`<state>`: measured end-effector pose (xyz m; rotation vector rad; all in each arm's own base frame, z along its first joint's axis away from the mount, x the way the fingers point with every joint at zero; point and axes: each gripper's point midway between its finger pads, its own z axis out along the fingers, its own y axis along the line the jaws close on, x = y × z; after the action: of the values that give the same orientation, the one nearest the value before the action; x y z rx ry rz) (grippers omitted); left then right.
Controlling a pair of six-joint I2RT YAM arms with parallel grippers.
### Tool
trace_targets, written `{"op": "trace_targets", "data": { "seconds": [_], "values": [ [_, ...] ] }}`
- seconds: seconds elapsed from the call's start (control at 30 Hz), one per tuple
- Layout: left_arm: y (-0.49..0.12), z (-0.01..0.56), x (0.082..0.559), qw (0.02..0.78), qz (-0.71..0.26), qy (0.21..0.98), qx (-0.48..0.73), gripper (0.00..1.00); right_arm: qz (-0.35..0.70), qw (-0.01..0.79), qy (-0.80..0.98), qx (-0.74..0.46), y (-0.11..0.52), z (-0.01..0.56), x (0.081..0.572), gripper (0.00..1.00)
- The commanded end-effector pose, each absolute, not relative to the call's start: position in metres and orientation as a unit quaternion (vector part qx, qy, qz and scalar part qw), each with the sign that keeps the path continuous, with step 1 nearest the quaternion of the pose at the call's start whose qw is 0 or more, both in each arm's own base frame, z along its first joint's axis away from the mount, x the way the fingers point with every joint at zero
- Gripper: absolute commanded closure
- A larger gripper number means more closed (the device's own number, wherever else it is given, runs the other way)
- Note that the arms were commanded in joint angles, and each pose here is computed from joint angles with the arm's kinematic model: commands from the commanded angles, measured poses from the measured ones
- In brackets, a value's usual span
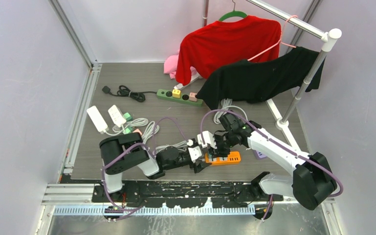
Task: Pull the plug off the socket
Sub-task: Remove the plug from the socket.
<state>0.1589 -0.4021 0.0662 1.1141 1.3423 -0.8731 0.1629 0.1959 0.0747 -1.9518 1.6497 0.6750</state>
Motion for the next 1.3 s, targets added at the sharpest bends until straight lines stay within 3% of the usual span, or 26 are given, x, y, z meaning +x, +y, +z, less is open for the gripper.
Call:
{"op": "trace_targets", "data": {
  "seconds": [0.0,0.83,0.9,0.93,0.97,1.0,1.03,1.27],
  "values": [
    [-0.414,0.081,0.156,0.575,-0.401,0.548,0.457,0.26,0.268,0.29,0.585,-0.709,0.212,0.103,0.169,0.99],
    [-0.421,0.077,0.149,0.557,-0.42,0.546,0.463,0.41,0.287,0.299,0.579,-0.703,0.212,0.112,0.165,0.99],
    [-0.421,0.078,0.148,0.556,-0.424,0.543,0.465,0.49,0.287,0.297,0.58,-0.702,0.212,0.111,0.164,0.99],
    [-0.421,0.079,0.148,0.557,-0.424,0.542,0.465,0.61,0.287,0.296,0.58,-0.702,0.211,0.111,0.164,0.99],
    [-0.42,0.079,0.149,0.558,-0.423,0.542,0.465,0.81,0.286,0.296,0.581,-0.702,0.211,0.111,0.165,0.99],
    [-0.418,0.078,0.149,0.558,-0.421,0.544,0.464,0.94,0.285,0.296,0.582,-0.702,0.211,0.112,0.165,0.99],
    [-0.417,0.078,0.151,0.558,-0.42,0.546,0.462,0.99,0.288,0.296,0.583,-0.7,0.212,0.112,0.165,0.99],
    [-0.425,0.08,0.151,0.547,-0.432,0.547,0.463,1.0,0.35,0.294,0.606,-0.651,0.24,0.123,0.162,0.99]
  ]
}}
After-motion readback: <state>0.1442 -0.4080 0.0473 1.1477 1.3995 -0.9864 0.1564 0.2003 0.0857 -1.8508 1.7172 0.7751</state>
